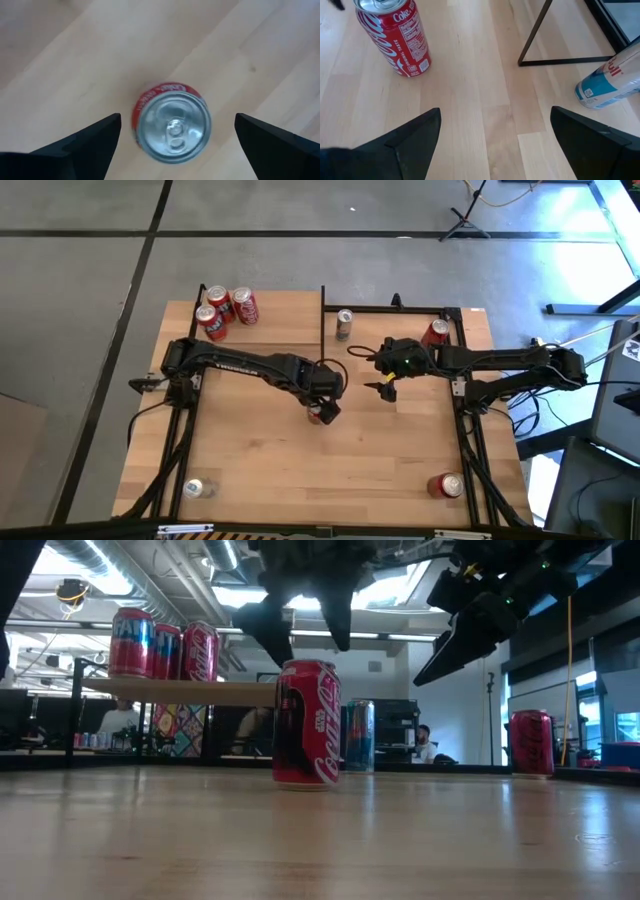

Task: Place canned beverage on shelf
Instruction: Put the red-white soda can on the shelf aligned with the other red-white soda can

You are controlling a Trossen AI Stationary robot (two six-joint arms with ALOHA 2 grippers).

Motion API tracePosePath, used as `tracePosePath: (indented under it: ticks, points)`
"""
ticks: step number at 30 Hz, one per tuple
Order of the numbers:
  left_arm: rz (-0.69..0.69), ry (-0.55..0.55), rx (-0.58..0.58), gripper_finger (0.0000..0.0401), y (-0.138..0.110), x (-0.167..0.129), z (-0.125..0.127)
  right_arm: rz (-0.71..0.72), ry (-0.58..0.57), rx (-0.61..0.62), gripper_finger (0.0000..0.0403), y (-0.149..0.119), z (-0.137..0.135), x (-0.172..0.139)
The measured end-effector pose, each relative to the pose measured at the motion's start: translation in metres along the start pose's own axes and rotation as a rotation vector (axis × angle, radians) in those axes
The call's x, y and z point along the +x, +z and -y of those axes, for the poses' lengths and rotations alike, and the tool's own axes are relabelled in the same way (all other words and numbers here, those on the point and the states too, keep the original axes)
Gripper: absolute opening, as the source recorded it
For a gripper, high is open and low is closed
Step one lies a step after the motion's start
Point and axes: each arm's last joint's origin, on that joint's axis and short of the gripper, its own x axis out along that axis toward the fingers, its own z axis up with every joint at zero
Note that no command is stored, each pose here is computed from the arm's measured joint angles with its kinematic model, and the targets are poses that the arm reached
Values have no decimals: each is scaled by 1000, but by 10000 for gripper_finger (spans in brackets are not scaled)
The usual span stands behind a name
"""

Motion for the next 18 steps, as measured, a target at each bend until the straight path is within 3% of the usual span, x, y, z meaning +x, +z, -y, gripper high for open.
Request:
tracePosePath:
  ticks: [13,18]
  points:
    - [-28,17,30,376,-13,32,-10,-3,0,24,367,0,0,0]
    - [-8,14,111,335,-13,35,-10,-2,0,25,367,0,0,0]
